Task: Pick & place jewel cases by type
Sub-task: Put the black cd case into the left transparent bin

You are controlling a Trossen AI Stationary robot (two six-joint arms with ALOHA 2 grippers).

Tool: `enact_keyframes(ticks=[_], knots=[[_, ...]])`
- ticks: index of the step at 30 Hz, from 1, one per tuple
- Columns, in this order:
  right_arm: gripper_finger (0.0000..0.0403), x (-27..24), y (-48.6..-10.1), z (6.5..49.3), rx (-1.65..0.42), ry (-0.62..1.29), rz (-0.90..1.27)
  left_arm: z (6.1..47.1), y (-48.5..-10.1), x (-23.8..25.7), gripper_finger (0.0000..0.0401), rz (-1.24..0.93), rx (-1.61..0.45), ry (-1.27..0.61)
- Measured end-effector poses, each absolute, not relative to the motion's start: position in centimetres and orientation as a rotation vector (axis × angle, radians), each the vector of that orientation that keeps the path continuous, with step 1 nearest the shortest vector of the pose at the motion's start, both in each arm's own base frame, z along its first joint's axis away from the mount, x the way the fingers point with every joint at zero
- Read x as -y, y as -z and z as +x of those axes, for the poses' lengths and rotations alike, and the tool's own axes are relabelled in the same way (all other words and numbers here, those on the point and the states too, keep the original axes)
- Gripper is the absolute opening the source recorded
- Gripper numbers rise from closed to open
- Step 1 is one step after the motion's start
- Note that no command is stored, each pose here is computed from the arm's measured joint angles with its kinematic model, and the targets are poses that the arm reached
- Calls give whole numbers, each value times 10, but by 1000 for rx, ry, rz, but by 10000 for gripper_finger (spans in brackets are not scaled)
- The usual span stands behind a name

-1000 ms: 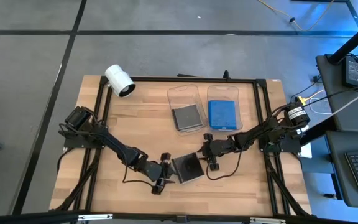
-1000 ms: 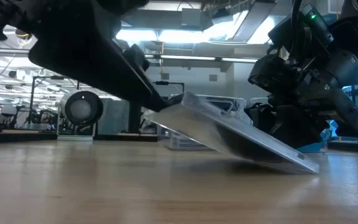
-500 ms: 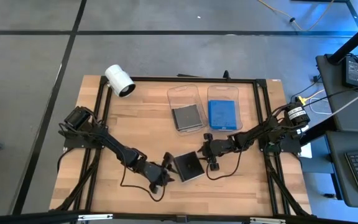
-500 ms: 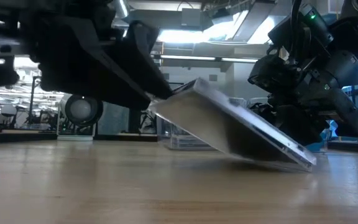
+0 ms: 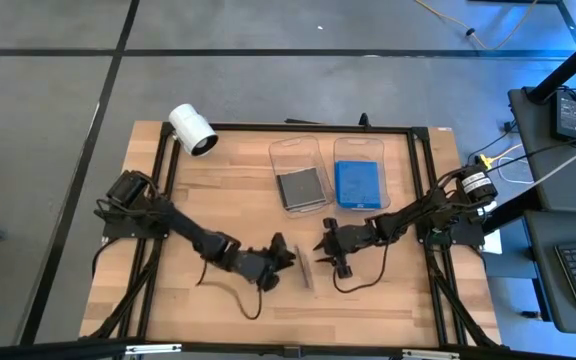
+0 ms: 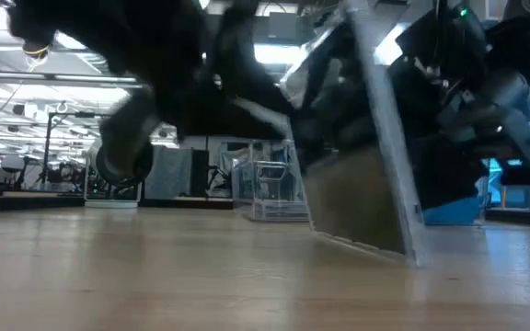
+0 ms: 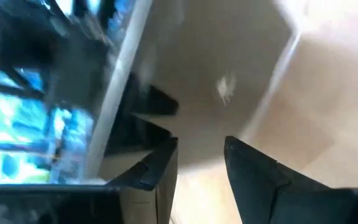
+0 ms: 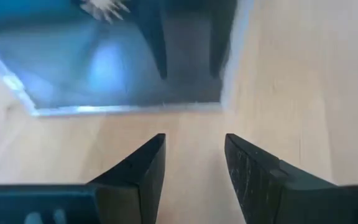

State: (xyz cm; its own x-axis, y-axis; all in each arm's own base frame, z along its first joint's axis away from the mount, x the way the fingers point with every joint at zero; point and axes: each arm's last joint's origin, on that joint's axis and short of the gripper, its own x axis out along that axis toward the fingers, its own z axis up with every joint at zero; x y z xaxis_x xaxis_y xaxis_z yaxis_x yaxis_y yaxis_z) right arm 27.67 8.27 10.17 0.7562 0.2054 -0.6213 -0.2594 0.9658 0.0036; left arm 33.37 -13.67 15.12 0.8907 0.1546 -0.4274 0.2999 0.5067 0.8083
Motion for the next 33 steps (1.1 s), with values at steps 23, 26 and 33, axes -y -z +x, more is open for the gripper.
enact_keyframes(ticks=[23, 26, 33], knots=[[170, -83, -104, 279, -665, -247, -91, 334, -150, 147, 125, 1062, -428, 63], [170, -83, -104, 279, -666, -245, -87, 334, -151, 147, 125, 1059, -420, 66], [170, -83, -104, 279, -668, -238, -71, 334, -151, 147, 125, 1059, -420, 68]])
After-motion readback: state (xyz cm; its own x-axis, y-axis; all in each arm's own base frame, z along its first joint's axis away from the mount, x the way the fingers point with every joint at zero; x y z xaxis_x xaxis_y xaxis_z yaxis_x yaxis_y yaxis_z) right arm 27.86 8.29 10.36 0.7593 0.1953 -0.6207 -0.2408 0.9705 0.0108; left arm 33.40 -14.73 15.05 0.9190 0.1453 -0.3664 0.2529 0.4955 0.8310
